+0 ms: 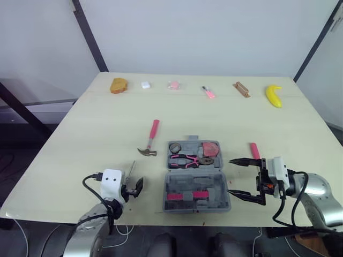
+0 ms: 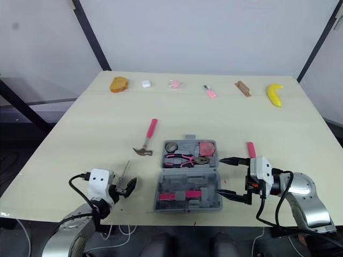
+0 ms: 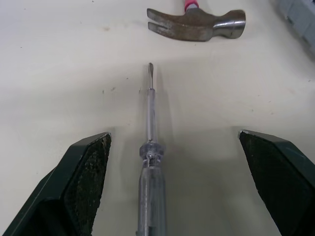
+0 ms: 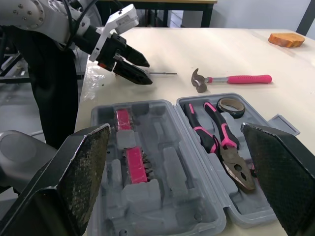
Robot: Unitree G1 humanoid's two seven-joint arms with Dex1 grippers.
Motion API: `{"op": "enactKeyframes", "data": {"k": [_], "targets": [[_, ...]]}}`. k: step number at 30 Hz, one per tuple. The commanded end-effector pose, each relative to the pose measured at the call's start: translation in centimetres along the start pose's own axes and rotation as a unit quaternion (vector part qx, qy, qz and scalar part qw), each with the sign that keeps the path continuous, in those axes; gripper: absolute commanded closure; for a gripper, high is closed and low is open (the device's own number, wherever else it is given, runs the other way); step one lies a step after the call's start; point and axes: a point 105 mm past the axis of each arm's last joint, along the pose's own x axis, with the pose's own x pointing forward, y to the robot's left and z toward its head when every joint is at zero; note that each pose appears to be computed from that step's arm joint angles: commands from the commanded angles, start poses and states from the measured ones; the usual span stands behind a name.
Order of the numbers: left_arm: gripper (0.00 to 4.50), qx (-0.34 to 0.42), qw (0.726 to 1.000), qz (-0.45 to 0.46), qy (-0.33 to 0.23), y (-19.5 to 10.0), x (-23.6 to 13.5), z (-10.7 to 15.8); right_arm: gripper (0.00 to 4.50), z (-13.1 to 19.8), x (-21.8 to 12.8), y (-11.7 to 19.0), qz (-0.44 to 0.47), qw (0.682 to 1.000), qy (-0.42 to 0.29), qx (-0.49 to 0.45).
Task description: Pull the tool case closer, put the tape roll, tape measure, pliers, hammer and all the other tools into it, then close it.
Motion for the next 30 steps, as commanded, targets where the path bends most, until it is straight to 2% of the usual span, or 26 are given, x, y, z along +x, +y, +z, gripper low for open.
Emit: {"op": "enactKeyframes", "data": {"k": [1, 4, 6, 8, 9, 10, 12, 30], "targets": [[0.08, 0.0, 1.0, 0.007, -0.012, 0.21, -0.17, 0.14, 0.0, 0.77, -0.26, -0.29, -0.003, 1.0, -0.004, -0.024], [0.8, -0.011, 1.0, 0.006, -0.017, 0.09, -0.28, -0.07, 0.0, 0.77, -0.34, -0.2, -0.005, 1.0, -0.004, -0.024], [1.6, -0.01, 1.0, 0.008, -0.013, 0.17, -0.36, -0.33, 0.0, 0.85, -0.31, -0.15, -0.005, 1.0, -0.006, -0.024], [2.63, -0.01, 1.0, 0.008, -0.013, 0.27, -0.38, -0.38, 0.0, 0.88, -0.3, -0.14, -0.005, 1.0, -0.007, -0.024], [2.9, -0.011, 1.0, 0.009, -0.014, 0.36, -0.36, -0.38, 0.0, 0.87, -0.29, -0.14, -0.004, 1.0, -0.007, -0.023], [3.61, -0.013, 1.0, 0.01, -0.015, 0.47, -0.33, -0.38, 0.0, 0.88, -0.24, -0.16, -0.004, 1.0, -0.007, -0.024], [4.39, -0.015, 1.0, 0.011, -0.014, 0.53, -0.33, -0.42, 0.0, 0.88, -0.19, -0.18, -0.004, 1.0, -0.008, -0.024], [4.4, 0.007, 1.0, -0.008, -0.029, 0.76, -0.45, -0.19, 0.0, 1.45, 0.49, 0.58, 0.028, 0.999, -0.038, -0.006]]}}
